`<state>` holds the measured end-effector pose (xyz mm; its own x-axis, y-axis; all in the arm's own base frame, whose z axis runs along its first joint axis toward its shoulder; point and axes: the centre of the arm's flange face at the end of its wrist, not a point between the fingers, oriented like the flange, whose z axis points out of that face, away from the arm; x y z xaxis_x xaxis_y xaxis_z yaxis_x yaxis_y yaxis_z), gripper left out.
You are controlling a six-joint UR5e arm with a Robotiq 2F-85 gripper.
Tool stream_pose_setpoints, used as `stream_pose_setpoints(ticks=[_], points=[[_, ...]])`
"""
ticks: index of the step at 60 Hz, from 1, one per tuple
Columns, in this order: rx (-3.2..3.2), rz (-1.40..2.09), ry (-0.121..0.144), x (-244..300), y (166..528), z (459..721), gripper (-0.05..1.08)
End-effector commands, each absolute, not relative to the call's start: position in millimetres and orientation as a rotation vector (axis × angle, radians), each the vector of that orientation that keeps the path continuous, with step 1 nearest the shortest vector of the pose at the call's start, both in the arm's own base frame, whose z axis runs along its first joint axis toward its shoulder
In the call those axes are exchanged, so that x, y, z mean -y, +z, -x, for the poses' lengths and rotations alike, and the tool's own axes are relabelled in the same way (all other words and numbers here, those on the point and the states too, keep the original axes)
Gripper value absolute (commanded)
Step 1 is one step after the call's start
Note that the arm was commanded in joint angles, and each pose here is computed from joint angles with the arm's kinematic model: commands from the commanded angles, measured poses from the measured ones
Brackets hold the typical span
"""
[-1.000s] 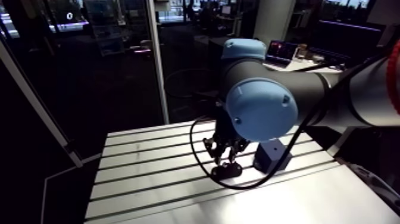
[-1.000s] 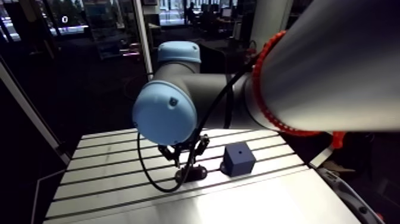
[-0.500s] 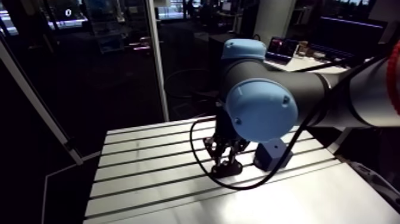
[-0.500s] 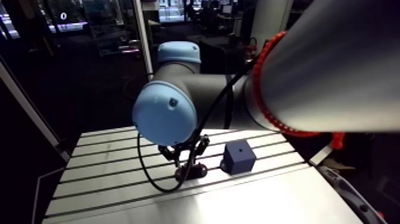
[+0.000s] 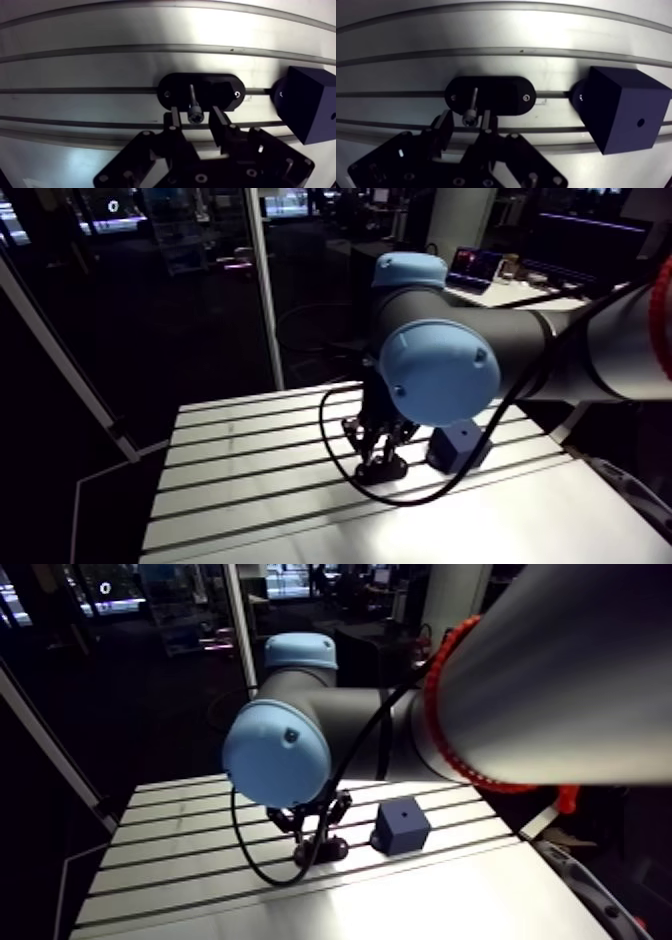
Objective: Pick up the M10 bolt and insert it into the hole until fully seated.
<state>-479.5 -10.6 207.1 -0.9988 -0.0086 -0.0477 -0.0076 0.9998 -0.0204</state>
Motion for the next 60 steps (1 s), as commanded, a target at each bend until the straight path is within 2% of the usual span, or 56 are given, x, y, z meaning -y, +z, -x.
stream_pose_setpoints(ticks=[1, 60], points=[[-3.092, 0.013, -0.032, 10.8, 206.5, 479.1, 0.57], [-3.085, 0.013, -0.03, 10.0, 203.0, 481.0, 0.62]])
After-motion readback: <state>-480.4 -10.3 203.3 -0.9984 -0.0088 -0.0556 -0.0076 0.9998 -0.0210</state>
